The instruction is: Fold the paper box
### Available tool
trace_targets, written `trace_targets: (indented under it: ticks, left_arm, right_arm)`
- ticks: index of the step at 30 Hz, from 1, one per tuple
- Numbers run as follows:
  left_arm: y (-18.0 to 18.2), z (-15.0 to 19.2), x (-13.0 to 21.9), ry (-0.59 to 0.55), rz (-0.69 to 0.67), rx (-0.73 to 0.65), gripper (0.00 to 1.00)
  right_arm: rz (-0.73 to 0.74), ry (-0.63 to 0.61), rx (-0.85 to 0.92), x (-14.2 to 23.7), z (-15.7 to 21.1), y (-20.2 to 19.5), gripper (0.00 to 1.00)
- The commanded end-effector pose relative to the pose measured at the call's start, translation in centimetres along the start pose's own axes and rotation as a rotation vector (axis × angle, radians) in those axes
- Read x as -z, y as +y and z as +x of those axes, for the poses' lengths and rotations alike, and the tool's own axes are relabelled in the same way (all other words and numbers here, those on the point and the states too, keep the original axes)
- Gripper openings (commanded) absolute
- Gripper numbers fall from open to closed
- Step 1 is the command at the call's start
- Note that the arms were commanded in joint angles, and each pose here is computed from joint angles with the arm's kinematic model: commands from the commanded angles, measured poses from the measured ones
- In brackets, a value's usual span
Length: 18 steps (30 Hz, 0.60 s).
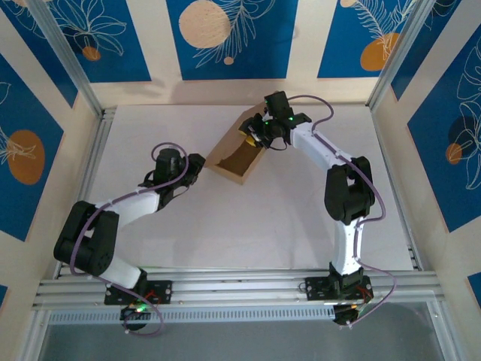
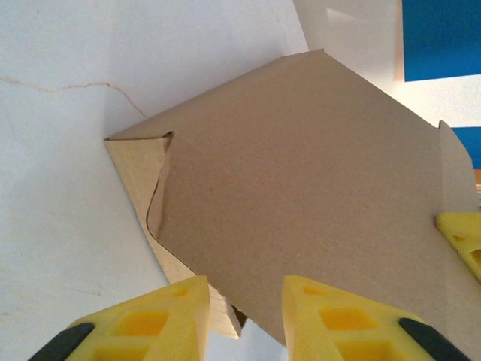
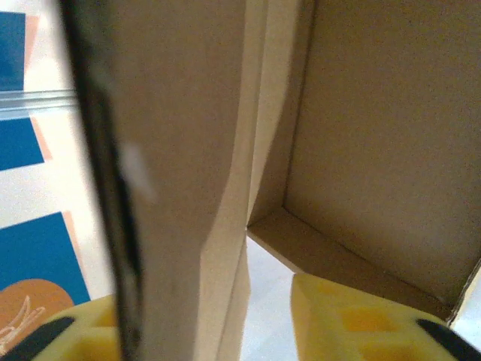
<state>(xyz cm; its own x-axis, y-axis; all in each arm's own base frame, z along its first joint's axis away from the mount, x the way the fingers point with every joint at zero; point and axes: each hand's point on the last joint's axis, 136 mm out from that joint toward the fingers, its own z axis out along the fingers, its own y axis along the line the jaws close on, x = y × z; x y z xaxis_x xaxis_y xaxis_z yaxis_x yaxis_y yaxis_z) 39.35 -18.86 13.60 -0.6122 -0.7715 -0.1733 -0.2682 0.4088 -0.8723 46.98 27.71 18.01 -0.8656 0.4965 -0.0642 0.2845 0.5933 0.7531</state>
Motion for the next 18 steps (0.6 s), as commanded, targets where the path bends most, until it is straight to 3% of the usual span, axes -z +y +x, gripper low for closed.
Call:
trace_targets:
  ticks: [1,6,9,12,15,18]
  left_arm:
    - [1.5,1.8,-0.7,0.053,-0.024,0.031,0.30]
    - [0.9,3.3,-2.7,0.102,0.003,0.043,0.26]
    - [0.5,2.1,-2.0,0.056,-0.001,-0.009,0.29]
    - [-0.1,0.2,0.0,-0.009,-0.101,-0.185,0.45]
    - [-1.3,-1.0,2.3,-0.059,-0.130,-0.412,0.51]
    - [-3.3,-1.0,4.9,-0.090,-0.060,-0.684,0.55]
  right_arm:
    - [-0.059,0.013,-0.047,0.3,0.1,1.8,0.36]
    - [-0.077,0.046,-0.063,0.0,1.0,2.2,0.29]
    - [-0.081,0.060,-0.072,0.8,1.7,2.7,0.31]
    - [-0.116,0.068,-0.079,1.8,2.8,3.6,0.43]
    - [-0.111,0.059,0.001,3.1,3.2,4.4,0.58]
    - [-0.036,-0.022,0.173,5.4,1.4,3.9,0.69]
